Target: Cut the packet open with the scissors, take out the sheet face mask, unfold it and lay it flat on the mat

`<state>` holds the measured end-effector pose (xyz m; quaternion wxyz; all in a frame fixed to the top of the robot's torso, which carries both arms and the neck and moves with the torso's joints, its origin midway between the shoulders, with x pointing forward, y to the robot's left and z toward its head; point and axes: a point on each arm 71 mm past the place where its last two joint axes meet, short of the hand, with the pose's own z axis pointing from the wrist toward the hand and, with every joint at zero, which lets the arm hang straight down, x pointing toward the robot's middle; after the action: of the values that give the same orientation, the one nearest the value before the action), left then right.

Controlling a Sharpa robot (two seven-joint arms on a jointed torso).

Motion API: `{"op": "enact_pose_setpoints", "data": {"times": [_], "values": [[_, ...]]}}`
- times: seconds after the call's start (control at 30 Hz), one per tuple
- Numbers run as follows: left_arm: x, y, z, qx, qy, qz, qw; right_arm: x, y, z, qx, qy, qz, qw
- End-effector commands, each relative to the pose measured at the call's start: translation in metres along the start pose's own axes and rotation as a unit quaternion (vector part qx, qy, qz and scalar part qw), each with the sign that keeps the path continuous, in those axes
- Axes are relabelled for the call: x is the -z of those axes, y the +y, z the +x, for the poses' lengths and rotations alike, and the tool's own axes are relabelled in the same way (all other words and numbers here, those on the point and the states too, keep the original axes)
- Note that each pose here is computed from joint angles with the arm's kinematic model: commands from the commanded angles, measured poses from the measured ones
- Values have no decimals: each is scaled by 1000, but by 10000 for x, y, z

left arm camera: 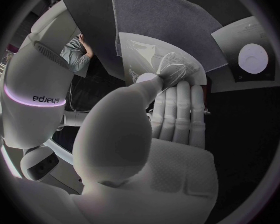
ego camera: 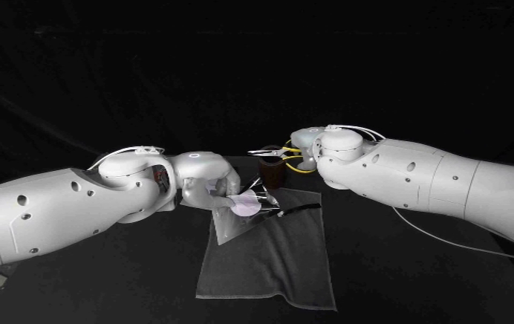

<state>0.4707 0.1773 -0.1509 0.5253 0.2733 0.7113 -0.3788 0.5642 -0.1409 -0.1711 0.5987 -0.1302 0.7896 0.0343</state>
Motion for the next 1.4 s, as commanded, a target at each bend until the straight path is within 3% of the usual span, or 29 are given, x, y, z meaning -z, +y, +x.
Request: {"op": "enact_pose_setpoints", "data": {"times": [0.03, 0.3, 0.63, 0.93, 1.23, 1.4], "values": [[-4, -3, 4, 5, 6, 0, 1000, 1, 11, 21, -32, 13, -5, 999], [1, 6, 6, 6, 7, -3, 1000, 11, 14, 28, -61, 24, -20, 998], [16, 33, 4, 6, 7, -8, 1000, 54, -46, -128, -78, 20, -35, 996], [17, 41, 4, 6, 8, -10, 1000, 10, -144, -229, -100, 54, -24, 993], [19, 47, 4, 6, 9, -12, 1000, -44, -157, -233, -116, 100, -19, 988], [15, 46, 4, 7, 9, -12, 1000, -70, -135, -248, -126, 105, -18, 986]]}}
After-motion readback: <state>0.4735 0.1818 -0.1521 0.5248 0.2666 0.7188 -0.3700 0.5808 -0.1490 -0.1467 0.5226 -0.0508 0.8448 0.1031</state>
